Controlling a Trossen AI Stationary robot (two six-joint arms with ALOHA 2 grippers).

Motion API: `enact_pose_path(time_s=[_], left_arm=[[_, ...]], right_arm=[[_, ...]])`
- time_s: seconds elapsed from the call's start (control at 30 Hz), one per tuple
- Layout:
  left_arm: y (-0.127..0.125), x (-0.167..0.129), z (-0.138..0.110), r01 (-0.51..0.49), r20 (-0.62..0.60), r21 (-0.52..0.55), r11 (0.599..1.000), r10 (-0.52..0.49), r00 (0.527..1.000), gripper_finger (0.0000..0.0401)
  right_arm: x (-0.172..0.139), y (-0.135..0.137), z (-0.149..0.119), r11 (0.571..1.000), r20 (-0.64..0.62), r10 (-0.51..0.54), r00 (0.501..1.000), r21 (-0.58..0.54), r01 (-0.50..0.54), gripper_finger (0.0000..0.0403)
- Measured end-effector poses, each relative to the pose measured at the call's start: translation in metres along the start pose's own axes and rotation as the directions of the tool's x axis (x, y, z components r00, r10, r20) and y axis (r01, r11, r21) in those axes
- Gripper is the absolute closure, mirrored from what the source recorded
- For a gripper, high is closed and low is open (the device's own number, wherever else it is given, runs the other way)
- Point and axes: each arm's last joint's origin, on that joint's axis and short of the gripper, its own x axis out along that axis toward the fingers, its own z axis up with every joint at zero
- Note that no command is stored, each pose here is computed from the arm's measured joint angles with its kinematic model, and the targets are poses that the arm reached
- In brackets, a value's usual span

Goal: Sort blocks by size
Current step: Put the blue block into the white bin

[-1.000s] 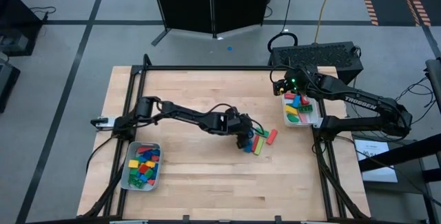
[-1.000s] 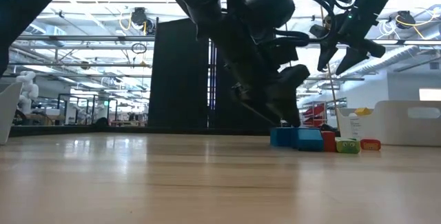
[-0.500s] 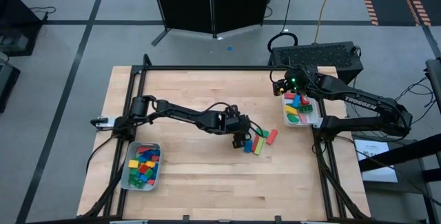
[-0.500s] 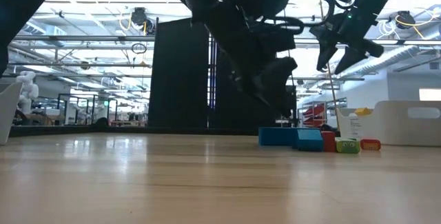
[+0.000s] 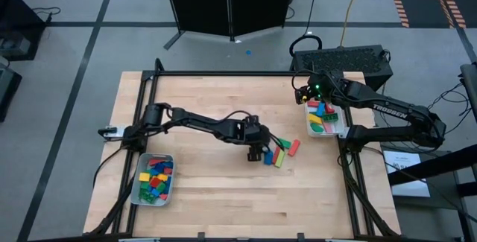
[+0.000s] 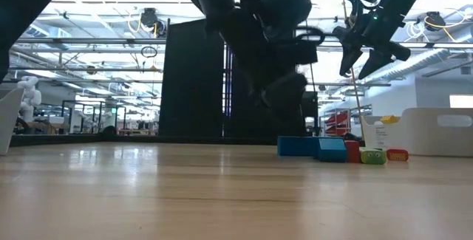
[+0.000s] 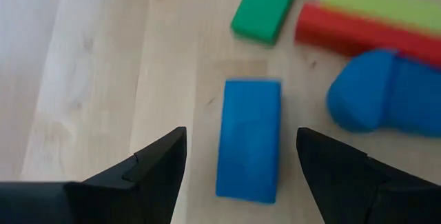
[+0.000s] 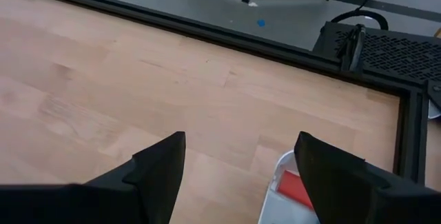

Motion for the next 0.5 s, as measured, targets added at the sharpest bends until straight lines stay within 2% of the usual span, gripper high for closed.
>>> enact_pose_path(time_s=[0.13,0.3,0.4,0.5], left_arm=[[0.004,0.008,-0.005,0.001,-0.027,-0.006,1.0,-0.002,1.0,0.0127],[0.006,0.016,-0.013,0.057,-0.081,-0.011,0.998,-0.058,0.995,0.0136],[0.006,0.018,-0.014,0.055,-0.08,-0.012,0.998,-0.056,0.995,0.0168],[0.005,0.018,-0.013,0.051,-0.072,-0.011,0.999,-0.052,0.996,0.0221]], right_arm=[[0.0,0.0,0.0,1.0,0.001,0.0,1.0,-0.016,0.0,0.014],[0.0,0.0,0.0,1.0,0.002,0.001,1.0,-0.029,-0.001,0.014],[0.0,0.0,0.0,0.999,0.005,0.001,1.0,-0.033,-0.001,0.014],[0.0,0.0,0.001,0.999,0.007,0.003,1.0,-0.034,-0.002,0.014]])
